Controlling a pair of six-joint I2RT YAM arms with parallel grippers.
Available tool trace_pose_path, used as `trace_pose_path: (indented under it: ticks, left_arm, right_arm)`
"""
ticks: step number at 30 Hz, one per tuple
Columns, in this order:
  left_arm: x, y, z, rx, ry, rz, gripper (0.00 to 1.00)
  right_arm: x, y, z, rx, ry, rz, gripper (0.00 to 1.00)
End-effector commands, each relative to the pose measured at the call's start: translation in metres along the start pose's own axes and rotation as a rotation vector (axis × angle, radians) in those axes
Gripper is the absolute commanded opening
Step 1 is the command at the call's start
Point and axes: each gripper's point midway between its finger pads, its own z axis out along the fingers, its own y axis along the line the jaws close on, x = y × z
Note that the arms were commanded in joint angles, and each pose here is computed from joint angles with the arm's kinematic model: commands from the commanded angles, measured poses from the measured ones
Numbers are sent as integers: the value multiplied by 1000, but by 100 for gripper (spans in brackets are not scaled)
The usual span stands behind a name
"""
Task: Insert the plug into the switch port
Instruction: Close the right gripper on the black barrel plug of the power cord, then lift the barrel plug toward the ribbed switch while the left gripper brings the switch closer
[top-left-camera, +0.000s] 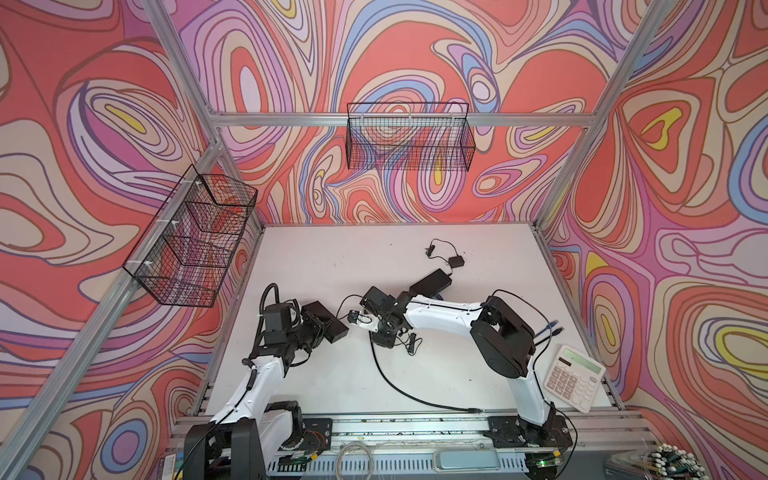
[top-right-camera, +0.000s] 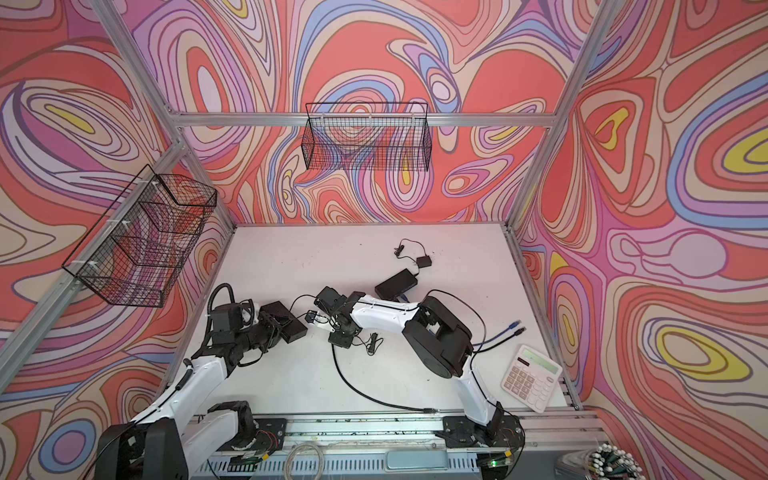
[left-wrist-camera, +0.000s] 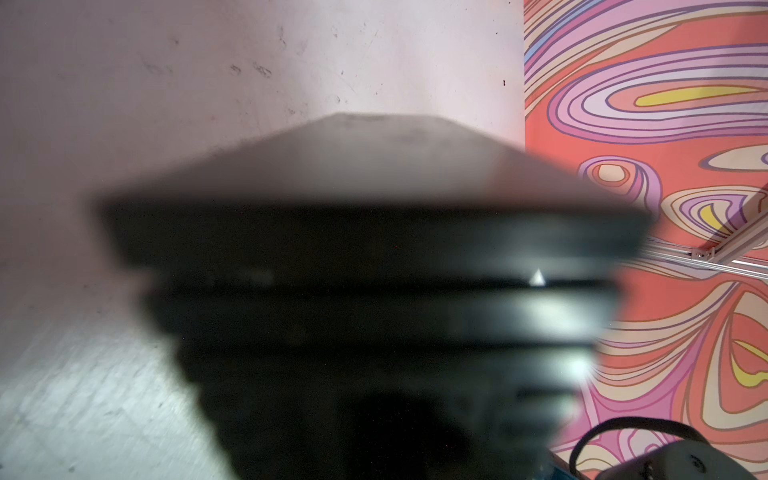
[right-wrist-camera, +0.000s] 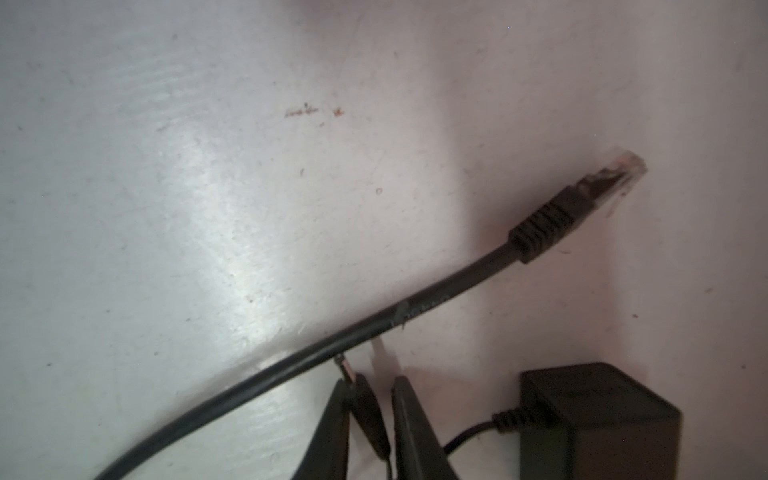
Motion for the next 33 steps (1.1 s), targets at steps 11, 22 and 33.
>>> trace_pose_path:
  ticks: [11, 22, 33]
  left_arm:
    - [0, -7, -3, 28, 1, 22, 23]
    - [-13, -49, -17, 139, -74, -19, 23]
    - [-8, -102, -2, 264, -107, 86, 23]
  right_arm:
    - [-10, -6, -6, 2, -60, 54, 0]
    - [-31, -12, -74, -62, -232, 318, 0]
    - [-46, 4, -99, -185, -332, 461, 0]
